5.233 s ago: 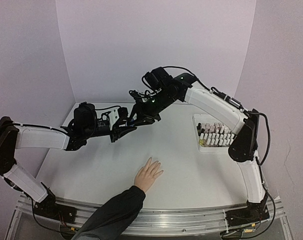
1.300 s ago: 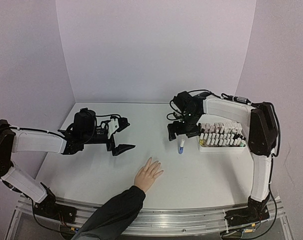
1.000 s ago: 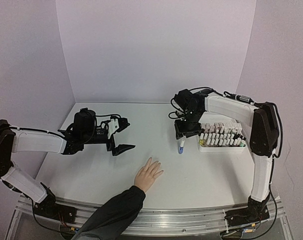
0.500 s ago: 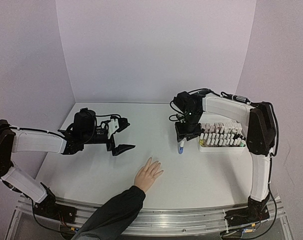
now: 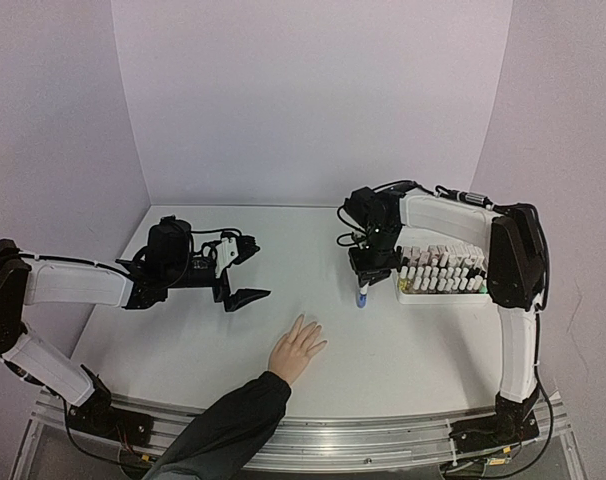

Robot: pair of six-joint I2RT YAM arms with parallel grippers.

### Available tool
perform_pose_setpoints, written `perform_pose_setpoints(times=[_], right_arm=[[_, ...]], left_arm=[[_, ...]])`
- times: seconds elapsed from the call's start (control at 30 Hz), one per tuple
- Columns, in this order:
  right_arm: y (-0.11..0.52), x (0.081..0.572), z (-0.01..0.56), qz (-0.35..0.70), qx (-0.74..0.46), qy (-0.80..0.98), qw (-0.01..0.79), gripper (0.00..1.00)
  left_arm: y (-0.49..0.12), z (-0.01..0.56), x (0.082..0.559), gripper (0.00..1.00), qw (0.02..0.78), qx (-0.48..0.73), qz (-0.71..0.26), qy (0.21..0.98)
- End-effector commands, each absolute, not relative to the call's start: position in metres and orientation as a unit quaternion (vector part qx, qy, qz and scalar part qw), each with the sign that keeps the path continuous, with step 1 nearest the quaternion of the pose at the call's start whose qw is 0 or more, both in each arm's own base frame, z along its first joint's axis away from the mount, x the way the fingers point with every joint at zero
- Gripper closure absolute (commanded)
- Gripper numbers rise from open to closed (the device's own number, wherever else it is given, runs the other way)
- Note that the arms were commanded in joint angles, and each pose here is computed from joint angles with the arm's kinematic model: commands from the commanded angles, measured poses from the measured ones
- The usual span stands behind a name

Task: Paint the nails
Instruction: Remove the excess polish from the bottle rim.

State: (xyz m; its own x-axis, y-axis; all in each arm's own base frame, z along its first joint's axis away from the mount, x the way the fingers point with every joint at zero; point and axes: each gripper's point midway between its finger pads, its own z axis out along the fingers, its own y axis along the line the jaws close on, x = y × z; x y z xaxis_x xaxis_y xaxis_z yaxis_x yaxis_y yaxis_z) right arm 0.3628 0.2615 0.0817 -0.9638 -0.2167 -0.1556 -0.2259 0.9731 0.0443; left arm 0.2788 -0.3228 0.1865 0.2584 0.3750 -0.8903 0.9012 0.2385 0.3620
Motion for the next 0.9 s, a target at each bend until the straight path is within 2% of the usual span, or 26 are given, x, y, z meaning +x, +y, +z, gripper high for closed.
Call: perform_pose_setpoints(times=[0.0, 0.2, 0.87], right_arm=[[0.261, 0.369, 0.092, 0.031, -0.109, 0.99, 0.085, 0.89], [0.261, 0.37, 0.099, 0.029, -0.114, 0.989, 0.089, 1.0], [0.259, 0.371, 0.138, 0.032, -0.128, 0.985, 0.109, 1.0]], left_arm=[[-0.324, 0.197, 0.276, 0.01, 0.566, 0.572, -0.238, 0.545], [-0.325, 0.197, 0.277, 0.01, 0.566, 0.572, -0.238, 0.545], [-0.325, 0.196, 0.276, 0.01, 0.565, 0.574, -0.237, 0.543]])
